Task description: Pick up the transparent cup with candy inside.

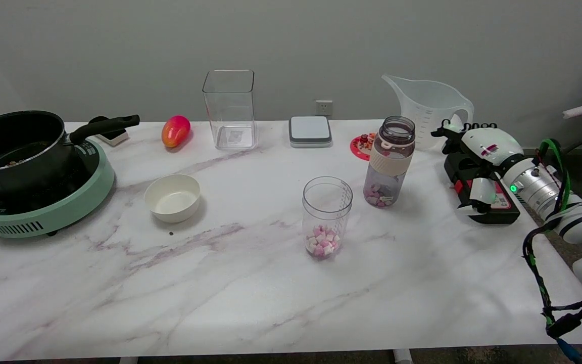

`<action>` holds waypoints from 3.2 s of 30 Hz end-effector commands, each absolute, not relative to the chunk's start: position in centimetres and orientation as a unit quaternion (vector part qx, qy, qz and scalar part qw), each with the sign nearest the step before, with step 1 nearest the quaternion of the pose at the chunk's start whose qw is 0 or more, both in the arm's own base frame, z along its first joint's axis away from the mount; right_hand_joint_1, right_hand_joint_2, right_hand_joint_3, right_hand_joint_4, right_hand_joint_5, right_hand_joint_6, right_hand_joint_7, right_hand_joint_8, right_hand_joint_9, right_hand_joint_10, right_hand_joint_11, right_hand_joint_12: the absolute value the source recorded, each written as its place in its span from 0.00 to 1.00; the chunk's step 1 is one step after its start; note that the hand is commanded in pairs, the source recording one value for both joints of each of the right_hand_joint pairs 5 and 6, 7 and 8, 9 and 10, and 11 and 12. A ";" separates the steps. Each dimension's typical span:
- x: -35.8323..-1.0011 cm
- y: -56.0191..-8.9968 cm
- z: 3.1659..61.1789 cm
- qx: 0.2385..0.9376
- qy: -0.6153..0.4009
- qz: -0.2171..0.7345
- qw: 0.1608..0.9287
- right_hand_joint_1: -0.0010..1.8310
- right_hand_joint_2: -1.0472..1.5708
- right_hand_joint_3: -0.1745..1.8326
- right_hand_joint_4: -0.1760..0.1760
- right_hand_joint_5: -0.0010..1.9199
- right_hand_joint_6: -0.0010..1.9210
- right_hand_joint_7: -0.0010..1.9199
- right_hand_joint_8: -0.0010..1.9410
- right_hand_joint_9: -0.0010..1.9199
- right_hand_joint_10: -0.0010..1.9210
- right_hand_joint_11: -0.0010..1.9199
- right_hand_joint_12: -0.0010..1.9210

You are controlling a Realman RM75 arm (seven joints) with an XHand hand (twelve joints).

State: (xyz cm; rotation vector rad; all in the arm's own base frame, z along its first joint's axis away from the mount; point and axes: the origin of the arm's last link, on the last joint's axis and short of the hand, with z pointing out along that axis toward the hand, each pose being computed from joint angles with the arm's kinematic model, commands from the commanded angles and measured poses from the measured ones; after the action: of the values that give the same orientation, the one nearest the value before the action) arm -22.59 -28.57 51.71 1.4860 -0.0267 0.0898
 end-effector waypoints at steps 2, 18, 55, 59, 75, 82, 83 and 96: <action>-23.3 -25.6 54.5 0.637 -0.015 0.061 0.768 0.73 0.10 0.82 0.50 0.18 0.18 0.36 0.36 0.35 0.35 0.34 0.34; -23.9 -19.6 53.2 0.596 -0.033 0.034 0.802 0.73 0.10 0.80 0.50 0.14 0.14 0.37 0.37 0.35 0.35 0.35 0.35; -29.7 -19.3 43.5 0.486 -0.227 0.454 0.711 0.71 0.28 0.64 0.50 0.26 0.26 0.48 0.47 0.46 0.46 0.51 0.51; -29.8 -19.4 42.1 0.499 -0.222 0.458 0.702 0.70 0.29 0.63 0.50 0.27 0.27 0.49 0.48 0.46 0.46 0.52 0.52; -31.2 -16.3 38.0 0.515 -0.214 0.453 0.695 0.71 0.32 0.61 0.50 0.35 0.35 0.58 0.57 0.54 0.54 0.51 0.51; -31.3 -16.0 36.6 0.531 -0.218 0.441 0.690 0.69 0.33 0.62 0.50 0.37 0.37 0.59 0.58 0.56 0.56 0.52 0.52; -31.3 -16.0 36.3 0.531 -0.222 0.443 0.688 0.69 0.33 0.62 0.50 0.37 0.37 0.59 0.59 0.57 0.57 0.52 0.52; -31.1 -19.3 34.9 0.585 -0.234 0.400 0.666 0.70 0.33 0.66 0.50 0.30 0.30 0.54 0.54 0.50 0.50 0.51 0.51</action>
State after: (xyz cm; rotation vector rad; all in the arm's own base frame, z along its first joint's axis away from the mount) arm -30.91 -17.31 37.28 1.1971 -0.4924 0.9833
